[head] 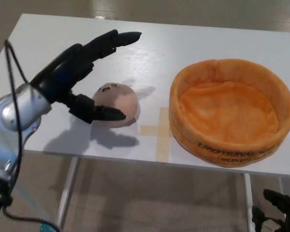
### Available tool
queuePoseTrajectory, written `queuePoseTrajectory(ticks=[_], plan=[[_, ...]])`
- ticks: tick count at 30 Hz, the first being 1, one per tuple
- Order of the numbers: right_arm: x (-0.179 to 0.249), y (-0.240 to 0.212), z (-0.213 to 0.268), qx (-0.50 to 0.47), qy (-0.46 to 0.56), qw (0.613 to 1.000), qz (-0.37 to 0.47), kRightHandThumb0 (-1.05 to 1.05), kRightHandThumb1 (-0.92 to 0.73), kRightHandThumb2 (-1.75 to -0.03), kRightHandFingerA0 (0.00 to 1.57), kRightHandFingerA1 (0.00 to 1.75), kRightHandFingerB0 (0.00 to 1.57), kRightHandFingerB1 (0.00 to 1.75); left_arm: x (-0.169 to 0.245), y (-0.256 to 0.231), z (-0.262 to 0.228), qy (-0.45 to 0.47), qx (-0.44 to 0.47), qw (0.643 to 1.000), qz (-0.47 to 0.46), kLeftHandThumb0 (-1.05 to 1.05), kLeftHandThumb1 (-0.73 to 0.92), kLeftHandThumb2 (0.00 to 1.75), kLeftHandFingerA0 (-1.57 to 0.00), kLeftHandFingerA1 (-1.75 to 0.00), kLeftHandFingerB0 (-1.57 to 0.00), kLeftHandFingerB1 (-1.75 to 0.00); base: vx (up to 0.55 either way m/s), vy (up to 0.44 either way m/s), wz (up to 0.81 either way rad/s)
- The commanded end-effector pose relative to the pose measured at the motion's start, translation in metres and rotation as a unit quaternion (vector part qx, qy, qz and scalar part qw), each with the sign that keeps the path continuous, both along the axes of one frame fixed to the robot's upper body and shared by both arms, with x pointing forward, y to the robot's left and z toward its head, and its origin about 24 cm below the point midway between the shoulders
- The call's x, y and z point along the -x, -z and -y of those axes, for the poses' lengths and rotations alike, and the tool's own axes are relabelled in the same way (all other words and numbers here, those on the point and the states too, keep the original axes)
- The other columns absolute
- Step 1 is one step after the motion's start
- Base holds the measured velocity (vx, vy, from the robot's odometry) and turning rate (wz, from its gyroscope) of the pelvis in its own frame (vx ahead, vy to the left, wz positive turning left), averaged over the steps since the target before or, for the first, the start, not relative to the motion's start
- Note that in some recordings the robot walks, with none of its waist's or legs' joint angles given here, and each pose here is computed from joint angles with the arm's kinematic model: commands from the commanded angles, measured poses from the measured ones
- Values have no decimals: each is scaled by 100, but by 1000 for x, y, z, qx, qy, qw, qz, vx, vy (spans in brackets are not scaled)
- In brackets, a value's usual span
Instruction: Use the left hand to pick up the pink round toy on the left and place it inside the orange plate on the desk.
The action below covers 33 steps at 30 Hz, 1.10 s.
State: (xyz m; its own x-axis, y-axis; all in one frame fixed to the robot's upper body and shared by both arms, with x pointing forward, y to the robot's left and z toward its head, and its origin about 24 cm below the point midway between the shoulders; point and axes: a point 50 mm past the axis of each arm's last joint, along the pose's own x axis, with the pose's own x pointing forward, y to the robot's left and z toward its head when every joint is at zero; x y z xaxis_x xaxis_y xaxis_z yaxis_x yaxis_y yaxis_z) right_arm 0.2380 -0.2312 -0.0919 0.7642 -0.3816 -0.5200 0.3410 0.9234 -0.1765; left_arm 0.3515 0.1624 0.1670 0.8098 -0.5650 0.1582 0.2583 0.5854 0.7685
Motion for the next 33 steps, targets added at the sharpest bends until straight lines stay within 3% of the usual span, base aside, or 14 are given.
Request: queuePoseTrajectory(ticks=[1,5,6,8,14,15,18,19,21,22,23,27,31,33], plan=[[5,4,-2,-10,16,1000,-6,-22,-59,-59,56,87,48,51,-41,23,7,-125,-251,958,64,-48,35,66,0,0,-4,-16,0,0,0],[6,5,-3,-10,14,1000,-6,-22,-59,-59,59,89,47,52,-44,32,16,-121,-289,947,66,-49,35,68,0,0,-2,-18,0,0,0],[6,5,-4,-15,15,1000,-4,-21,-58,-61,57,92,48,56,-44,37,21,-118,-304,943,64,-47,40,53,0,-15,-6,-27,0,0,0],[6,5,-4,-20,18,1000,-1,-21,-57,-61,58,91,48,57,-44,41,25,-115,-318,939,67,-46,31,70,0,-18,-4,-30,0,0,0],[7,6,-4,-15,12,1000,-5,-24,-60,-59,56,85,49,53,-42,57,38,-95,-356,926,82,-59,38,66,-12,-17,-12,-27,0,0,0],[7,6,-4,-16,13,1000,-5,-23,-61,-58,55,82,49,53,-41,60,39,-92,-355,927,78,-26,27,83,-2,-49,-2,-48,0,0,0],[7,6,-3,-13,7,1000,-12,-27,-62,-58,54,80,48,51,-40,66,40,-86,-356,928,69,-23,28,84,-6,-50,-6,-50,0,0,0],[7,6,-3,-15,10,1000,-10,-22,-60,-60,55,82,48,53,-40,67,40,-83,-359,928,59,-37,45,63,-27,-37,-20,-36,0,0,0],[7,6,-3,-19,14,1000,-6,-22,-60,-60,55,82,48,53,-41,67,40,-79,-362,928,47,-37,45,63,-27,-37,-20,-36,0,0,0],[6,5,-3,-18,15,1000,-5,-22,-59,-60,57,85,50,56,-42,67,40,-72,-360,930,24,-27,75,62,-57,-39,-34,-32,0,0,0],[7,6,-3,-21,16,1000,-4,-21,-60,-59,56,88,49,55,-42,67,40,-75,-342,937,10,-23,86,67,-80,-131,-67,-40,0,0,0],[7,6,-3,-20,13,1000,-4,-22,-60,-59,56,86,49,56,-43,67,39,-81,-325,942,15,-22,76,66,-79,-141,-82,-49,0,0,0],[6,5,-3,-21,17,1000,-2,-22,-57,-61,58,90,52,58,-45,62,38,-87,-324,942,30,-27,81,68,-79,-150,-68,-45,0,0,0],[6,5,-3,-21,14,1000,-1,-24,-58,-60,56,90,51,57,-46,59,38,-92,-323,941,35,-31,85,69,-79,-148,-73,-45,0,0,0]])
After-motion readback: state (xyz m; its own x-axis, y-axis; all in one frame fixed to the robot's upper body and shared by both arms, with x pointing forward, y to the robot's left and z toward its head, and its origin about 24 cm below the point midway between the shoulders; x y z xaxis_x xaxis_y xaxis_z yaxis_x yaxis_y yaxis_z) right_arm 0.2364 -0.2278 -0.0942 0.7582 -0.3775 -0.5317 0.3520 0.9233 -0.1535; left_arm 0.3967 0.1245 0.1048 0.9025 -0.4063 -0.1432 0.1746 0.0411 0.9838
